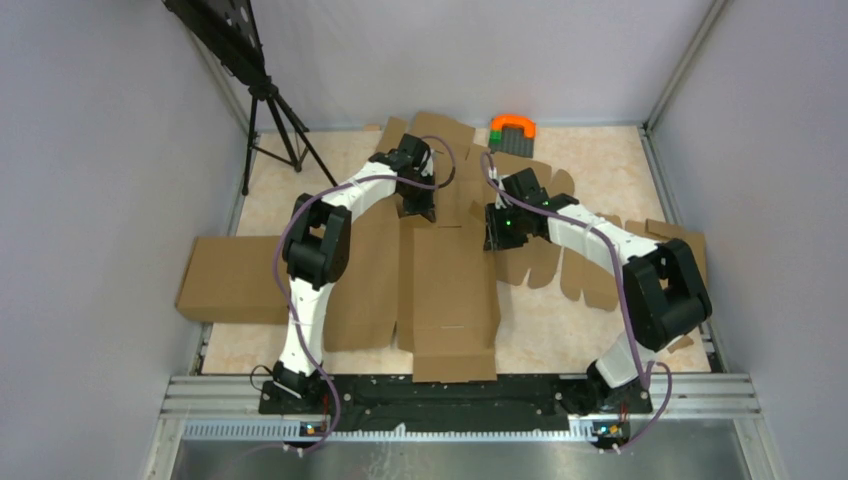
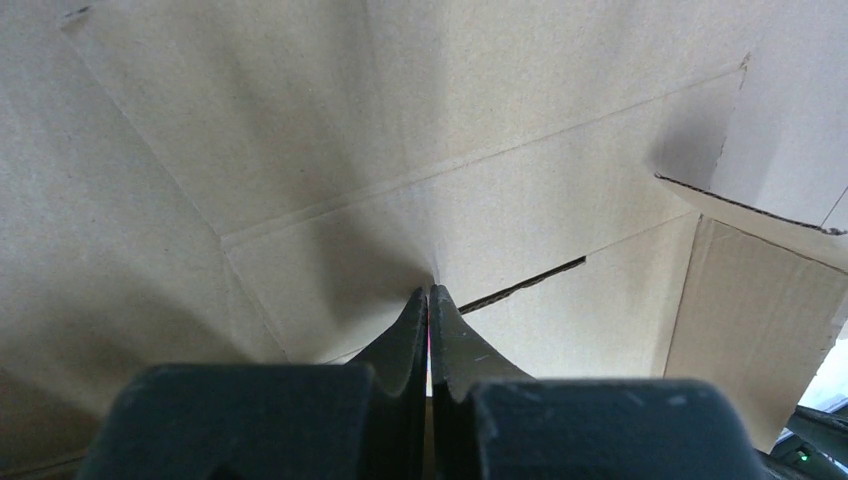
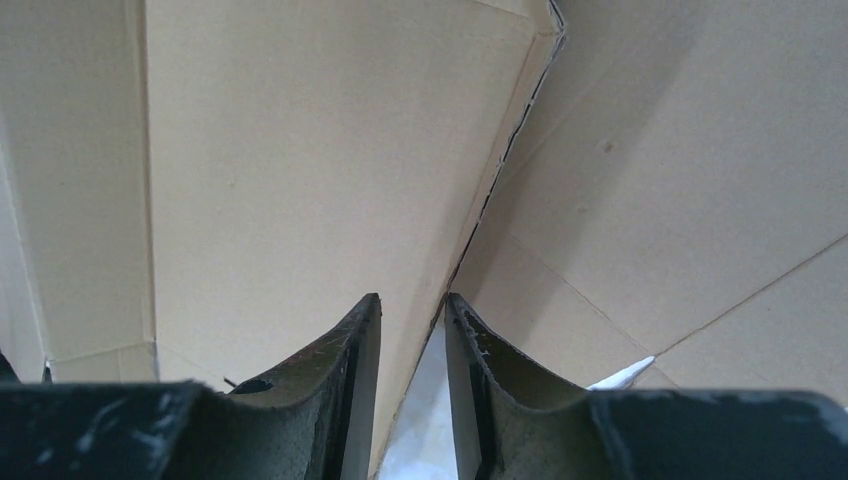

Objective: Fold the paper box
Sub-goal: Fold the paper box at the center of the board.

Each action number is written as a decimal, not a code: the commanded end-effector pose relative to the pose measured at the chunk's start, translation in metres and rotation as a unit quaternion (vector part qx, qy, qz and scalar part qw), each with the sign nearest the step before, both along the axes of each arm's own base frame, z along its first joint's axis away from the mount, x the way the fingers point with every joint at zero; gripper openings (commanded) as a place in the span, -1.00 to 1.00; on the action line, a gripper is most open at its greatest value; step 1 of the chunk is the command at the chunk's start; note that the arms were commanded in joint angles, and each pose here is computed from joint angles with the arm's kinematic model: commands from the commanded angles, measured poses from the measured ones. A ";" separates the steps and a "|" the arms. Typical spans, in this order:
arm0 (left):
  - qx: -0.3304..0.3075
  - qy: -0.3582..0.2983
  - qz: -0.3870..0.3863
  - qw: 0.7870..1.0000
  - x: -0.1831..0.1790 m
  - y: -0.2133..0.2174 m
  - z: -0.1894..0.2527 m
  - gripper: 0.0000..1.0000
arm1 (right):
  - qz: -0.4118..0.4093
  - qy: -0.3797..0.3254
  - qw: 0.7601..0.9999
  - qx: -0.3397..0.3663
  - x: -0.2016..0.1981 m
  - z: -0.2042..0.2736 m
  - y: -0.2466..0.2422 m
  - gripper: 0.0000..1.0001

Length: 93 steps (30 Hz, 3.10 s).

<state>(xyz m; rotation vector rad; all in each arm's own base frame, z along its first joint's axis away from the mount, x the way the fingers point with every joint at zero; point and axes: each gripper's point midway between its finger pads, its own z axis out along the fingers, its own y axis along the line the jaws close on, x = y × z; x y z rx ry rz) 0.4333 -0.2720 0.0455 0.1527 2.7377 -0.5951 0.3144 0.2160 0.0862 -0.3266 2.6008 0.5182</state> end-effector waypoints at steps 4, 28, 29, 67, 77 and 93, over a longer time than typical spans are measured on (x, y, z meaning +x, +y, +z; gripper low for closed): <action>-0.021 -0.057 -0.009 0.998 0.014 -0.003 0.049 -0.99 | 0.003 -0.018 1.000 -0.001 0.015 0.004 0.007 -0.48; -0.021 -0.049 -0.026 0.998 0.018 0.001 0.044 -0.95 | -0.025 -0.042 0.999 0.008 0.081 0.011 0.019 0.17; -0.022 -0.048 -0.027 0.998 0.018 0.000 0.043 -0.95 | -0.024 -0.041 0.999 0.009 0.083 0.010 0.020 0.14; -0.016 0.000 -0.043 0.999 0.003 0.000 0.005 -0.97 | -0.020 -0.074 0.995 0.057 0.141 -0.002 0.029 0.10; -0.013 -0.009 -0.041 0.999 0.007 0.000 0.017 -0.96 | 0.010 -0.070 0.997 -0.031 0.116 -0.017 0.030 0.01; -0.001 -0.113 -0.024 0.993 0.050 0.012 0.074 -0.31 | 0.003 -0.069 0.997 -0.044 0.113 -0.019 0.025 -0.03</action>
